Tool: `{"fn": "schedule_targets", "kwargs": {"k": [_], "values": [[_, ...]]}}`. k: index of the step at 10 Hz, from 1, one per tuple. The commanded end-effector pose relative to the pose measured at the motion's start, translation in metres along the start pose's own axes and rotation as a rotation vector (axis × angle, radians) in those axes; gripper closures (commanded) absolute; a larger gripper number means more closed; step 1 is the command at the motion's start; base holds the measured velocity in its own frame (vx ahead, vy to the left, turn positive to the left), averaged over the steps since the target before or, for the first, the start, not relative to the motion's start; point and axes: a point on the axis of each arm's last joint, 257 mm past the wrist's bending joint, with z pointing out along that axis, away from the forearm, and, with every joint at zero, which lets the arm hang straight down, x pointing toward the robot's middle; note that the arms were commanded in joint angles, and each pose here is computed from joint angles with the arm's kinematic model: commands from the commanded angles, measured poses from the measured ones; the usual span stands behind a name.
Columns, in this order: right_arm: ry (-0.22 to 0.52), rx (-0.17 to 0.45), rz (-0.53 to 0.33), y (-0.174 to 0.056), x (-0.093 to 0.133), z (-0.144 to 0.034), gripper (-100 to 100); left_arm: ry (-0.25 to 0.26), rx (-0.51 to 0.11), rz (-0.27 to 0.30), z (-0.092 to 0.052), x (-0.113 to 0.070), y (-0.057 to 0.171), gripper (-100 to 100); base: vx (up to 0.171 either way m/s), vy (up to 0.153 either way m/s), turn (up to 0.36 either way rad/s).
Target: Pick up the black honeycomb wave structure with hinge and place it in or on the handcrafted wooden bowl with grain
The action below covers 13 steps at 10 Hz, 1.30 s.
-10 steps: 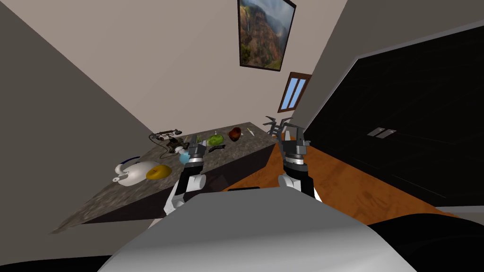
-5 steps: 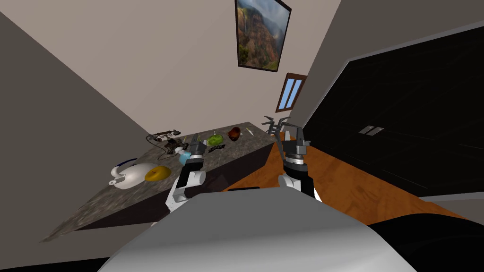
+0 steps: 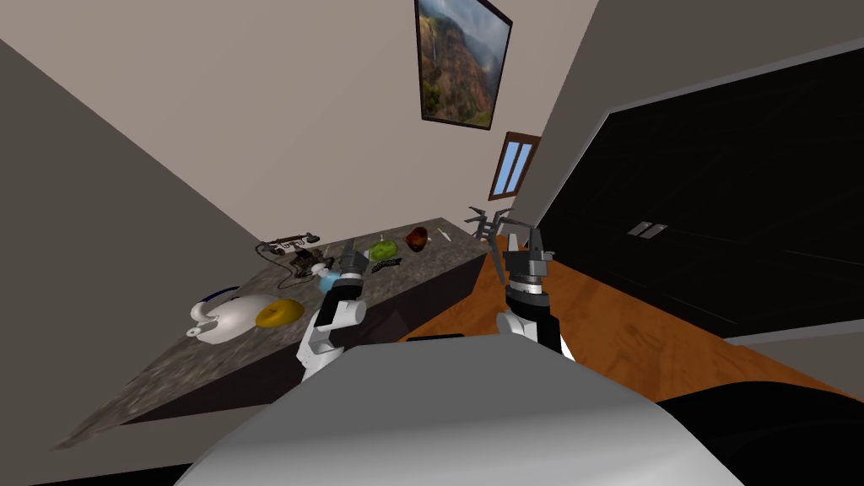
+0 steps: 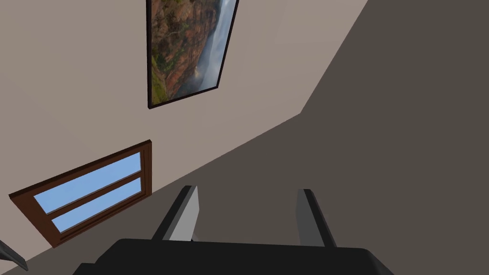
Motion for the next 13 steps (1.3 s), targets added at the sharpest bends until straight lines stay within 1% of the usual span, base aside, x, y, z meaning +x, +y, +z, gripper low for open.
{"fn": "schedule_targets", "kwargs": {"k": [1, 2, 3, 4, 5, 6, 7, 8, 9, 10, 11, 12, 13], "values": [[0.000, 0.000, 0.000, 0.000, 0.000, 0.000, 0, -0.015, -0.035, -0.011, 0.006, -0.006, 0.008, -100, -0.019, 0.022, -0.072], [0.000, 0.000, 0.000, 0.000, 0.000, 0.000, 0, -0.016, -0.048, -0.011, 0.006, -0.006, 0.011, -100, -0.015, 0.023, -0.048], [0.000, 0.000, 0.000, 0.000, 0.000, 0.000, 0, -0.029, -0.075, -0.019, 0.011, -0.011, 0.018, -100, -0.018, 0.026, -0.085], [0.000, 0.000, 0.000, 0.000, 0.000, 0.000, 0, -0.031, -0.086, -0.019, 0.011, -0.011, 0.021, -100, -0.012, 0.022, -0.051], [0.000, 0.000, 0.000, 0.000, 0.000, 0.000, 0, -0.044, -0.112, -0.026, 0.015, -0.017, 0.027, -100, -0.008, 0.021, -0.079], [0.000, 0.000, 0.000, 0.000, 0.000, 0.000, 0, -0.046, -0.127, -0.026, 0.014, -0.017, 0.030, -100, -0.007, 0.019, -0.067], [0.000, 0.000, 0.000, 0.000, 0.000, 0.000, 0, -0.061, -0.152, -0.032, 0.017, -0.023, 0.036, -100, -0.009, 0.018, -0.100], [0.000, 0.000, 0.000, 0.000, 0.000, 0.000, 0, -0.063, -0.169, -0.032, 0.017, -0.023, 0.041, -100, -0.008, 0.018, -0.048], [0.000, 0.000, 0.000, 0.000, 0.000, 0.000, 0, -0.078, -0.192, -0.036, 0.019, -0.029, 0.046, -100, -0.007, 0.016, -0.076], [0.000, 0.000, 0.000, 0.000, 0.000, 0.000, 0, -0.081, -0.214, -0.036, 0.018, -0.030, 0.052, -100, -0.005, 0.015, -0.073], [0.000, 0.000, 0.000, 0.000, 0.000, 0.000, 0, -0.097, -0.239, -0.039, 0.020, -0.037, 0.058, -100, -0.006, 0.015, -0.100], [0.000, 0.000, 0.000, 0.000, 0.000, 0.000, 0, -0.100, -0.260, -0.039, 0.019, -0.037, 0.063, -100, -0.005, 0.013, -0.054], [0.000, 0.000, 0.000, 0.000, 0.000, 0.000, 0, -0.117, -0.287, -0.040, 0.019, -0.044, 0.070, -100, -0.002, 0.010, -0.137]]}}
